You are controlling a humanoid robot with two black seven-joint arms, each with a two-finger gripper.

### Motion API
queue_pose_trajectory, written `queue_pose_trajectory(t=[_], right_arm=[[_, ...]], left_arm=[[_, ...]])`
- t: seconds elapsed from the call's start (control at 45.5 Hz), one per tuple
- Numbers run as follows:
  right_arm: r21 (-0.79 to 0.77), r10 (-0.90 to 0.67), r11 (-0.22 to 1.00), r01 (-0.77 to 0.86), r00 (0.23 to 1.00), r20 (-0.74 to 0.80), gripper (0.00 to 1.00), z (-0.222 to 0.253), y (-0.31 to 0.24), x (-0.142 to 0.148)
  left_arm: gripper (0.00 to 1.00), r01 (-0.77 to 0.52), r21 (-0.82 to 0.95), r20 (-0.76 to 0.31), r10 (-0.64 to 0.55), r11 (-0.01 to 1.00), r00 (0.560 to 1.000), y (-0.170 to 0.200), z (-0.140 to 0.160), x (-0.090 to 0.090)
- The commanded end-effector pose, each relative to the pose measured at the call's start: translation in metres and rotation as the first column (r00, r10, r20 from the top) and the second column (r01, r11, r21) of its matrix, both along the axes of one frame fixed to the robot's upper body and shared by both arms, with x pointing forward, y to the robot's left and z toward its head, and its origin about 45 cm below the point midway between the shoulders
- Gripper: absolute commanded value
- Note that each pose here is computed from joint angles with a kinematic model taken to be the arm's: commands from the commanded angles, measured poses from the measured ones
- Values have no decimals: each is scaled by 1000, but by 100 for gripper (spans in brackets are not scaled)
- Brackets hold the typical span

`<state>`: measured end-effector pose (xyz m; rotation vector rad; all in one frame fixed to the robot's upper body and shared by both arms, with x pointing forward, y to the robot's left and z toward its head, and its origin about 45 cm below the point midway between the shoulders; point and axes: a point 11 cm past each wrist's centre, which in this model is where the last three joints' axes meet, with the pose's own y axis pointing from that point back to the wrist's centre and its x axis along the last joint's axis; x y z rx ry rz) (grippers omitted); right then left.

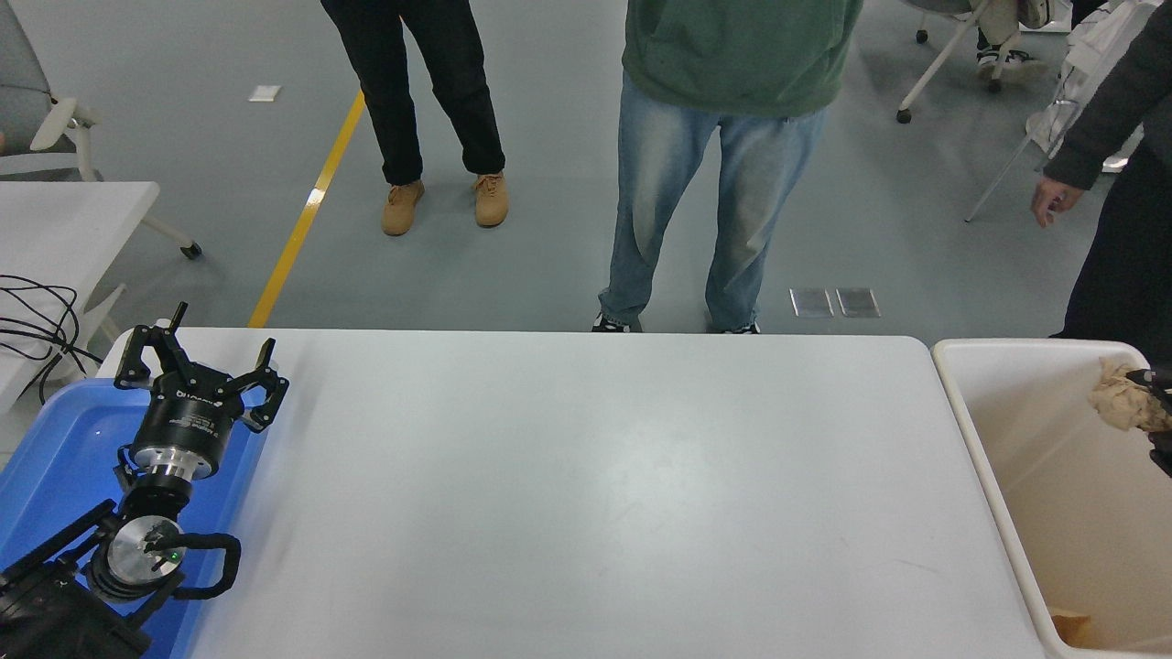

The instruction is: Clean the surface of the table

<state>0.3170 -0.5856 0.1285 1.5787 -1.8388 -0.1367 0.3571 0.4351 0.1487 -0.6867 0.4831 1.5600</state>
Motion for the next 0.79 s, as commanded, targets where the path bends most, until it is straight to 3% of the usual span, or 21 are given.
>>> queue_pose_trajectory(t=[0.0,0.286,0.769], right_arm=[[-61,-101,994,93,985,-139,0,-54,9,-38],[-119,-207,974,192,969,-137,0,-69,11,-50],[-135,-280,952,274,960,-28,0,-51,12,-25]], left_arm=[[99,1,0,1,-1,1000,1000,0,1,0],[99,-1,0,0,1,1000,1000,0,0,0],[99,-1,0,0,1,1000,1000,0,0,0]])
